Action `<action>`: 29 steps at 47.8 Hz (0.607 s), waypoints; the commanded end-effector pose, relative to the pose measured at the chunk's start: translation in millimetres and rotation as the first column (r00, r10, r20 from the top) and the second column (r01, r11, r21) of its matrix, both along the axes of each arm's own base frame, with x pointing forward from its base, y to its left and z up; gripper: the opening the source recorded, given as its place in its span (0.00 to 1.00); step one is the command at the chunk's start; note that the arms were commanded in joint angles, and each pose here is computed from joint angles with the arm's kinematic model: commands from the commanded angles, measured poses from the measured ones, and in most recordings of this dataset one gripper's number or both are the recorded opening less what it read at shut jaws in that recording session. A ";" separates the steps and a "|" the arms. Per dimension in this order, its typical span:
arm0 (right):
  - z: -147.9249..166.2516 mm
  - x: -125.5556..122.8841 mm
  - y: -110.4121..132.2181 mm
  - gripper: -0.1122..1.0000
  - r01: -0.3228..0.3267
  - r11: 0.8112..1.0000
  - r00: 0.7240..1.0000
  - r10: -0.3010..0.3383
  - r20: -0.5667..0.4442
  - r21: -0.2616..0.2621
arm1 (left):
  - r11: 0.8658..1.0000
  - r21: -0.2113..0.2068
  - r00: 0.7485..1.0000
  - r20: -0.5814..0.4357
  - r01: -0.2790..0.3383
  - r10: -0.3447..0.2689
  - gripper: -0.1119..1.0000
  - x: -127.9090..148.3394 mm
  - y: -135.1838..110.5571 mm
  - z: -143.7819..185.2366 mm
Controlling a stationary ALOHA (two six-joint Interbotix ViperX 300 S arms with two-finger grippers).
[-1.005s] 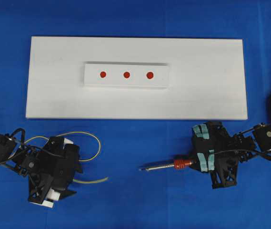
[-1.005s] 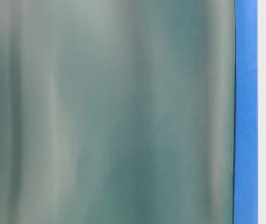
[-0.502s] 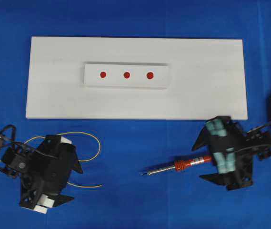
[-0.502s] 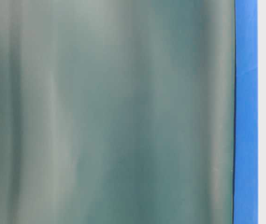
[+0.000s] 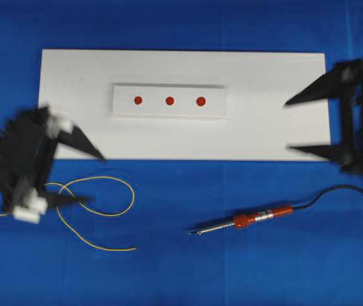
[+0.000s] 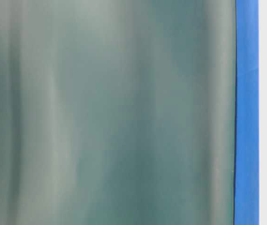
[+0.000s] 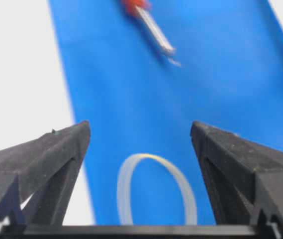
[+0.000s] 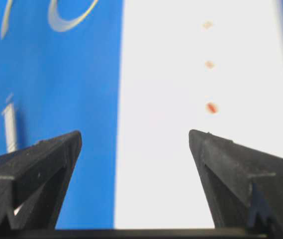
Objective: Touch the tip of the soldering iron to the tip of the solder at the mark.
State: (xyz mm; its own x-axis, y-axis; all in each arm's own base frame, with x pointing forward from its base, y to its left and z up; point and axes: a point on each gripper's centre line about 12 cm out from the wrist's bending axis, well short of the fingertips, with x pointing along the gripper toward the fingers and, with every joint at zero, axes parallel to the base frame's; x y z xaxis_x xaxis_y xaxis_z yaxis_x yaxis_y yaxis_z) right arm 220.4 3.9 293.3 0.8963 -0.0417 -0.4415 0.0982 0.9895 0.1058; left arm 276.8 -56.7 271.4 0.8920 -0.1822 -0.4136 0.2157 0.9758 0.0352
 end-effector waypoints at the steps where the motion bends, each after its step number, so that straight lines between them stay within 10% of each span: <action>1: 14.5 -10.9 -9.3 0.89 0.035 0.999 0.998 -0.034 0.055 -0.025 | 0.999 0.008 0.993 0.112 -0.045 0.044 0.80 -12.6 18.0 20.1; 29: -21.2 -53.2 -23.6 0.89 0.093 0.995 0.981 -0.083 0.177 -0.046 | 0.984 0.001 0.935 0.311 -0.181 0.171 0.80 -117.1 56.3 -15.7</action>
